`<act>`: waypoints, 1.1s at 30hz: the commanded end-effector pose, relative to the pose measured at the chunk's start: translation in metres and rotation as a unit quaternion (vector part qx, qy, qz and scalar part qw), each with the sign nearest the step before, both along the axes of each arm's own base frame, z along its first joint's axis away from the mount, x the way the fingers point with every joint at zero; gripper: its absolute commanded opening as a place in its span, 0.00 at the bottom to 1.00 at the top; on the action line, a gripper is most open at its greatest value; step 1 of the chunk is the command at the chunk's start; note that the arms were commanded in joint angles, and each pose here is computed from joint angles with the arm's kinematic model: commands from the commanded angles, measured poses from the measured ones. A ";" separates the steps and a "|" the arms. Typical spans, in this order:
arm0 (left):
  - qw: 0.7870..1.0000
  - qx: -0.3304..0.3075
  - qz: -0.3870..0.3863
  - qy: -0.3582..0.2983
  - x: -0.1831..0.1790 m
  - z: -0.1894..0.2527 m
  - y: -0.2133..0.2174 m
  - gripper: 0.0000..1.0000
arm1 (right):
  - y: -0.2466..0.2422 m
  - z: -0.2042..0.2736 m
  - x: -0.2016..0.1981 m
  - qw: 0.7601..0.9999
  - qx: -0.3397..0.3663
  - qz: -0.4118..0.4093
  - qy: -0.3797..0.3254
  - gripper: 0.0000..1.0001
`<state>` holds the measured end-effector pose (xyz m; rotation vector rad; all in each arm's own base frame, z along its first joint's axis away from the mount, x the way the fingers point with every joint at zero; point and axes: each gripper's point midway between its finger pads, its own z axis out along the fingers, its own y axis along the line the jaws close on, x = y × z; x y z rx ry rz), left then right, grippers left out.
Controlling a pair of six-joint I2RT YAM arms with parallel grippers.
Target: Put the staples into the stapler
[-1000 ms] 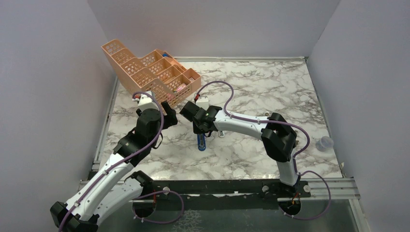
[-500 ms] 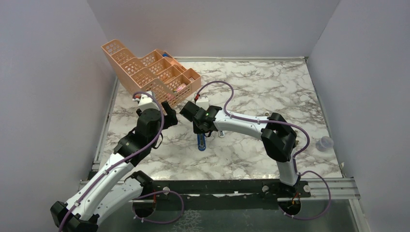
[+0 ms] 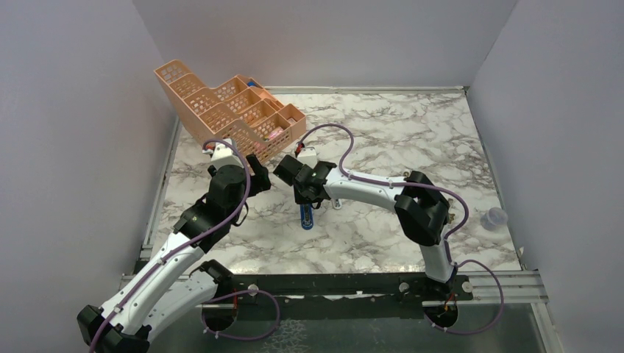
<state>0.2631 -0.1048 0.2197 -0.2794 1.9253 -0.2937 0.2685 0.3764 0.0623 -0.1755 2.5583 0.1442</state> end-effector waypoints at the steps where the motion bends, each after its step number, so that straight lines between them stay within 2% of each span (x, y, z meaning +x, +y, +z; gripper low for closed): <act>1: 1.000 0.006 0.015 0.004 0.000 -0.005 0.006 0.77 | -0.003 -0.009 0.004 1.000 -0.010 -0.003 0.002 0.20; 19: 1.000 0.006 0.014 0.006 0.000 -0.007 0.006 0.77 | -0.007 -0.017 0.004 1.000 -0.013 -0.002 0.012 0.20; 33: 1.000 0.006 0.015 0.005 0.000 -0.006 0.006 0.77 | -0.007 0.013 0.015 1.000 0.011 0.004 -0.024 0.19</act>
